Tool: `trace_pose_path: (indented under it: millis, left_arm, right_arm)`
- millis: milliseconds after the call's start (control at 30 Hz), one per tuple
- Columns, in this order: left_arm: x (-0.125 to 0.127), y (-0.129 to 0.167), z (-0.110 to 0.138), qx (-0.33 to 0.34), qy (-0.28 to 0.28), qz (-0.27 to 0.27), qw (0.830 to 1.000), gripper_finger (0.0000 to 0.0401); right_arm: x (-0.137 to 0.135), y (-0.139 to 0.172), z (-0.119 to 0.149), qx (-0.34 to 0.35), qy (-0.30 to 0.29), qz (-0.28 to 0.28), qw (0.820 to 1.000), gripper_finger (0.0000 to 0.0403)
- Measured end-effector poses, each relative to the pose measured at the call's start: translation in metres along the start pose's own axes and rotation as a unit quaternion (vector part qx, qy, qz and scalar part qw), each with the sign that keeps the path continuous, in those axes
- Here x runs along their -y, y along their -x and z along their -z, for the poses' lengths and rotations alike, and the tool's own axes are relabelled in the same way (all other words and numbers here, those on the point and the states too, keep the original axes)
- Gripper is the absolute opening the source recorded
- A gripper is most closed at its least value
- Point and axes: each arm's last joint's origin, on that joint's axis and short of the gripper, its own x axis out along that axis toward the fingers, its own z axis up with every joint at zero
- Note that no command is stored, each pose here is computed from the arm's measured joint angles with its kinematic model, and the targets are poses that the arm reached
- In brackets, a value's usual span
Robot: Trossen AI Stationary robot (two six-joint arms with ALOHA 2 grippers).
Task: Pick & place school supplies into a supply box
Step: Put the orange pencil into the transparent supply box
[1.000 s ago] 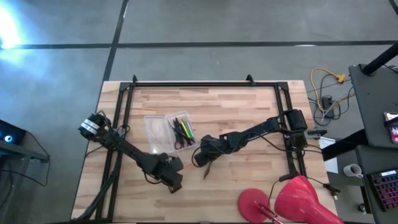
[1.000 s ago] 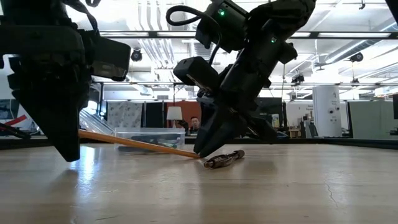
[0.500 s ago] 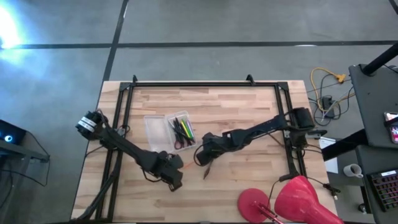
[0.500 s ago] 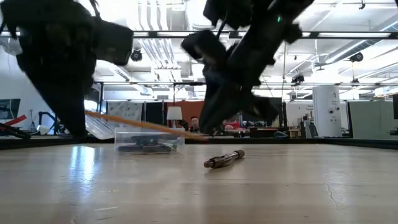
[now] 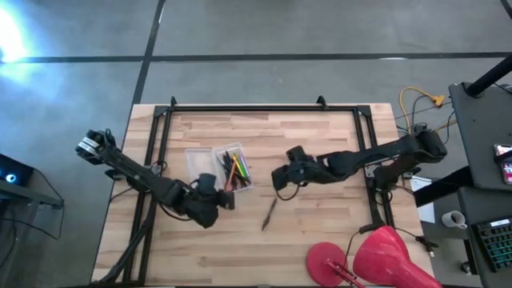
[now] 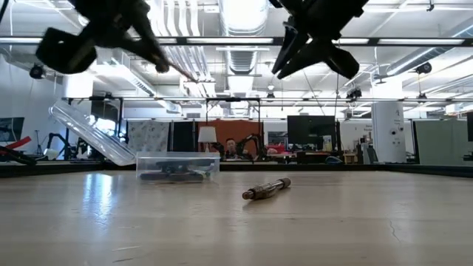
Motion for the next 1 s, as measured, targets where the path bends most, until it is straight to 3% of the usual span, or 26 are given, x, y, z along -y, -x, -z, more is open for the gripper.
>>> trace_pose_path:
  millis: [100, 400, 700, 1000]
  left_arm:
    - [0.002, -0.011, -0.004, 0.017, 0.047, 0.020, 0.999, 0.0001]
    - [-0.029, -0.055, -0.015, 0.016, 0.132, -0.012, 0.991, 0.0000]
    - [-0.058, -0.071, -0.020, -0.045, 0.126, -0.063, 0.989, 0.0002]
    - [-0.046, -0.070, -0.024, -0.043, 0.103, -0.044, 0.993, 0.0015]
  right_arm:
    - [0.005, 0.003, -0.001, 0.008, -0.003, 0.002, 1.000, 0.0047]
    - [0.006, -0.004, 0.006, -0.001, -0.014, 0.014, 1.000, 0.0047]
    - [0.006, -0.006, 0.010, -0.006, -0.009, 0.018, 1.000, 0.0047]
    - [0.006, -0.006, 0.010, -0.007, -0.006, 0.018, 1.000, 0.0047]
